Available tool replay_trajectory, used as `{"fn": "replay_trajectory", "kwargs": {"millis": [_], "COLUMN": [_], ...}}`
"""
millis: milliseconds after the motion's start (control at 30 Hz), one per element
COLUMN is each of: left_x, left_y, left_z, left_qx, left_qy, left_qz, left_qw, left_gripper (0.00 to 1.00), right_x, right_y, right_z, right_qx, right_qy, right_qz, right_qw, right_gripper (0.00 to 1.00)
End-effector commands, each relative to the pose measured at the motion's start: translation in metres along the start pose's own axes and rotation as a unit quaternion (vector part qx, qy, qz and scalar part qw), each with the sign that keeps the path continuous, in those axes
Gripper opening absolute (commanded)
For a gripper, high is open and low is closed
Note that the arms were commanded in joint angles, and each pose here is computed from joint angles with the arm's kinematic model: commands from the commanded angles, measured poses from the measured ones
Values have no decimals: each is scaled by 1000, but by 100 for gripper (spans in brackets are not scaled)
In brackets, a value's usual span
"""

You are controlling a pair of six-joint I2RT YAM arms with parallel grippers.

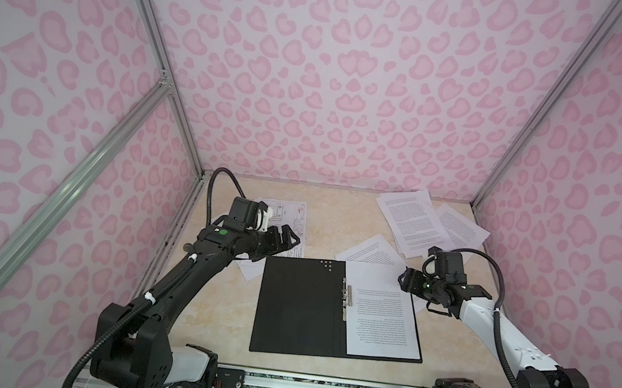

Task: Put the files into the folder
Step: 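Release the sheet and move both grippers to the technical drawing sheet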

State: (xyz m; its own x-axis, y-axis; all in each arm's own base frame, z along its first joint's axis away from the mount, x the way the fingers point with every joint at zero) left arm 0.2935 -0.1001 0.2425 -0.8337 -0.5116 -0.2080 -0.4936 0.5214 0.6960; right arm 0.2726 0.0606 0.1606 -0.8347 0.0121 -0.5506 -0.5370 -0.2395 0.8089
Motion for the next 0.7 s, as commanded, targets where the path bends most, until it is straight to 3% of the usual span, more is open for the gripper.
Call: {"fn": "replay_trajectory", "kwargs": {"millis": [0,167,433,667], "left_x": [-27,-80,-157,-177], "left_y": [11,-6,-80,-115], "left_z": [26,69,105,119], "left_qx": [-51,-67,-91,-87], "left_qy": [20,81,86,78], "left_qz": [-52,-79,-44,-17], "left_qw": [997,991,991,993], "left_gripper": [99,99,89,87], "right_x": [-18,-45,-74,-90], "right_y": [-12,-40,-99,-144], "right_z": [25,92,180,220], "right_qx": [-18,-92,-184,-211], "right_qy": [35,96,142,154], "right_qz": [-12,-9,9,33], "right_qw": [999,991,972,965], "right_gripper": [72,70,68,68]}}
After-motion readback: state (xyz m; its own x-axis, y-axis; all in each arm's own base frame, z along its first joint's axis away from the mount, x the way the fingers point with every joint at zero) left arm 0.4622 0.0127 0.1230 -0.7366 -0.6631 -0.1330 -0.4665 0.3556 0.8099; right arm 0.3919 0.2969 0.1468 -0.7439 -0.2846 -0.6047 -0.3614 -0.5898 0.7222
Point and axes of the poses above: each gripper's point midway between its finger pads, its own y axis back along the fingers, its own z axis along the line the jaws close on, x = y × z, the point moved 8 cm from there along y, back along the fingers, and after that the axes turned 13 degrees about y, right-handed, at the moved point
